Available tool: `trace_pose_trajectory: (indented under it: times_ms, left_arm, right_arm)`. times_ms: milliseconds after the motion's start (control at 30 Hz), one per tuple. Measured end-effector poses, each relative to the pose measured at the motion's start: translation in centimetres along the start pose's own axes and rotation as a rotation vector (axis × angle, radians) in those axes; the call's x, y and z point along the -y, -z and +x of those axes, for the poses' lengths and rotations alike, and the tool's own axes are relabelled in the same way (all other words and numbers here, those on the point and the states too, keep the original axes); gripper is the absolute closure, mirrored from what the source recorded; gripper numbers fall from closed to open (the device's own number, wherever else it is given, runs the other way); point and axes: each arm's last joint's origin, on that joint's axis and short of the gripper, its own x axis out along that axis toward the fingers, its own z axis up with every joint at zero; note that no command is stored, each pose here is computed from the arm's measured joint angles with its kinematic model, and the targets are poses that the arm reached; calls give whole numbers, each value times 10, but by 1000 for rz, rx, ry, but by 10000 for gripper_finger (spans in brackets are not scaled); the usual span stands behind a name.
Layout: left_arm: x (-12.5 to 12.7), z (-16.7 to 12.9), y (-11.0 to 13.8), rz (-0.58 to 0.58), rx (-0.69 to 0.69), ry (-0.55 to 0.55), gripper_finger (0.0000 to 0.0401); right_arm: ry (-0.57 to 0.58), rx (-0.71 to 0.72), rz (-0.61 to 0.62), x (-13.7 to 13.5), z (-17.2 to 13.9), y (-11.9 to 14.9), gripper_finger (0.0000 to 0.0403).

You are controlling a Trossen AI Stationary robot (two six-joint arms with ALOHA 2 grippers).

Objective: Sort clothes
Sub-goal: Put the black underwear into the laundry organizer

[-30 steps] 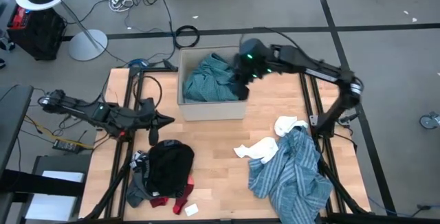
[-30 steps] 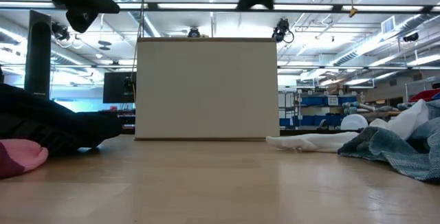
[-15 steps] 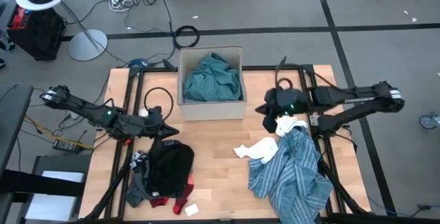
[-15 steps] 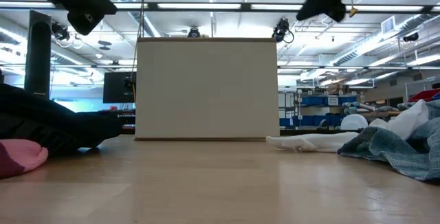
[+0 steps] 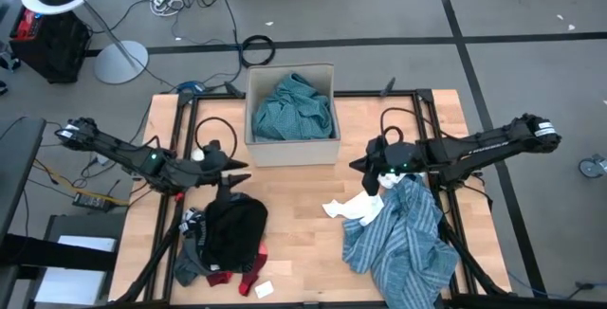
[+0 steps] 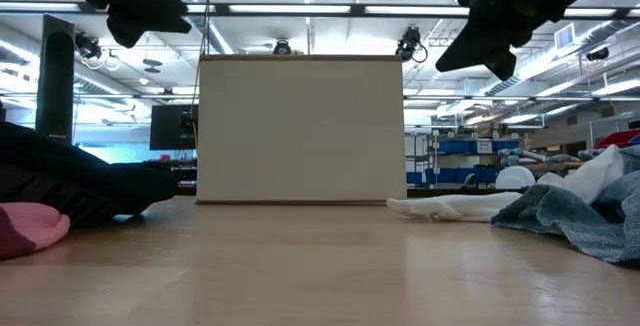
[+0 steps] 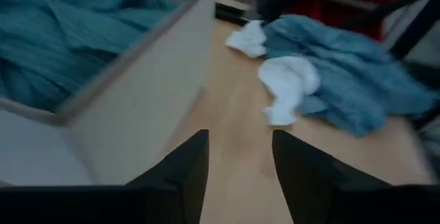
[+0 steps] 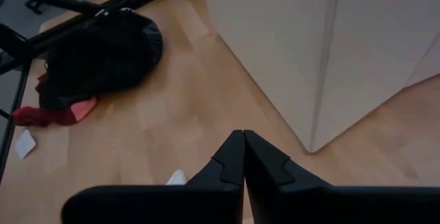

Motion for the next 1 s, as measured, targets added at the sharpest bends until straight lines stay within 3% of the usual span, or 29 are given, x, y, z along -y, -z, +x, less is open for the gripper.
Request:
trace_pose_trajectory:
  times_ms: [133, 267, 633, 1000]
  left_arm:
    - [3, 0, 1, -69, -50, 99, 239]
    - [3, 2, 8, -122, -134, 107, 253]
    - [4, 20, 44, -205, -522, 16, 270]
    - [5, 31, 69, -230, -796, -69, 270]
  right_arm:
    - [-5, 6, 2, 0, -1, -1, 391]
    - [-18, 1, 2, -1, -1, -1, 393]
    - [-44, -10, -5, -3, -1, 1, 395]
    - [-45, -9, -5, -4, -1, 1, 398]
